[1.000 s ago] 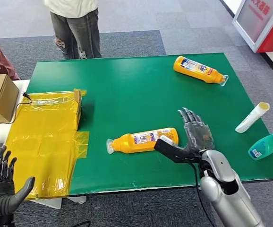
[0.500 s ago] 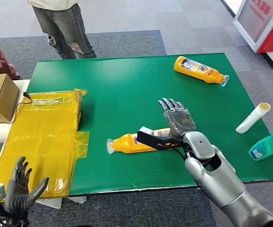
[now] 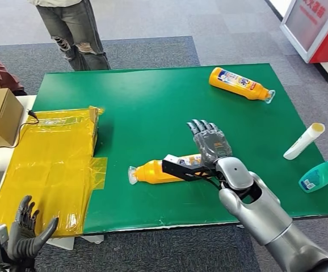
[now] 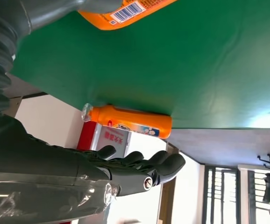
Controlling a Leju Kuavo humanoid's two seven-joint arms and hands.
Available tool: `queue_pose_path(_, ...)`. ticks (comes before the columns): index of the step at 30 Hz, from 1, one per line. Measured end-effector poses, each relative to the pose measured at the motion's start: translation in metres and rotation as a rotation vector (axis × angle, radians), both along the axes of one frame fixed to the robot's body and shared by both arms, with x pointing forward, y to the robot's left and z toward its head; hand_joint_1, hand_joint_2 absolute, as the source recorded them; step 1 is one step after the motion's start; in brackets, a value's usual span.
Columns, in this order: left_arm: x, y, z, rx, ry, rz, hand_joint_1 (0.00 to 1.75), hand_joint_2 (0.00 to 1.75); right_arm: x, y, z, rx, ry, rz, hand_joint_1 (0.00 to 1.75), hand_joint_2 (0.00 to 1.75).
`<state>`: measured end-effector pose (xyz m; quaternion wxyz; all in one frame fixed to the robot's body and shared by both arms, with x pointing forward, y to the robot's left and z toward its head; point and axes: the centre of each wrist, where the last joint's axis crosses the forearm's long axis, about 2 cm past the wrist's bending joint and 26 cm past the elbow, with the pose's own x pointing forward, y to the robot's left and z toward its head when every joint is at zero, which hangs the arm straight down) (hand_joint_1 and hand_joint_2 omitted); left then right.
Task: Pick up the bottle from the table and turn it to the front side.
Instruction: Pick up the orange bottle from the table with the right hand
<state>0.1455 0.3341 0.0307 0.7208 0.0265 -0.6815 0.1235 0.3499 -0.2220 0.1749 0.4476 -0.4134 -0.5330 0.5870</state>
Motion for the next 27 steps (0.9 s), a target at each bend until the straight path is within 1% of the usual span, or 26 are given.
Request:
queue_pose_path(3,0.000,0.001,0.000,-0.005,0.001,0.005,0.00,1.75,-0.001,0.001,-0.005,-0.013,0.019,-0.002,0.00,1.75)
queue_pose_path(8,0.002,0.000,0.000,-0.016,-0.003,0.009,0.00,1.75,-0.006,0.006,-0.026,-0.036,0.088,-0.009,0.00,1.75)
queue_pose_path(12,0.003,0.000,0.001,-0.022,-0.003,0.012,0.00,1.75,-0.008,0.010,-0.037,-0.048,0.124,-0.010,0.00,1.75)
queue_pose_path(27,0.004,-0.001,0.002,-0.029,0.003,0.011,0.00,1.75,-0.011,0.020,-0.059,-0.075,0.190,-0.011,0.00,1.75)
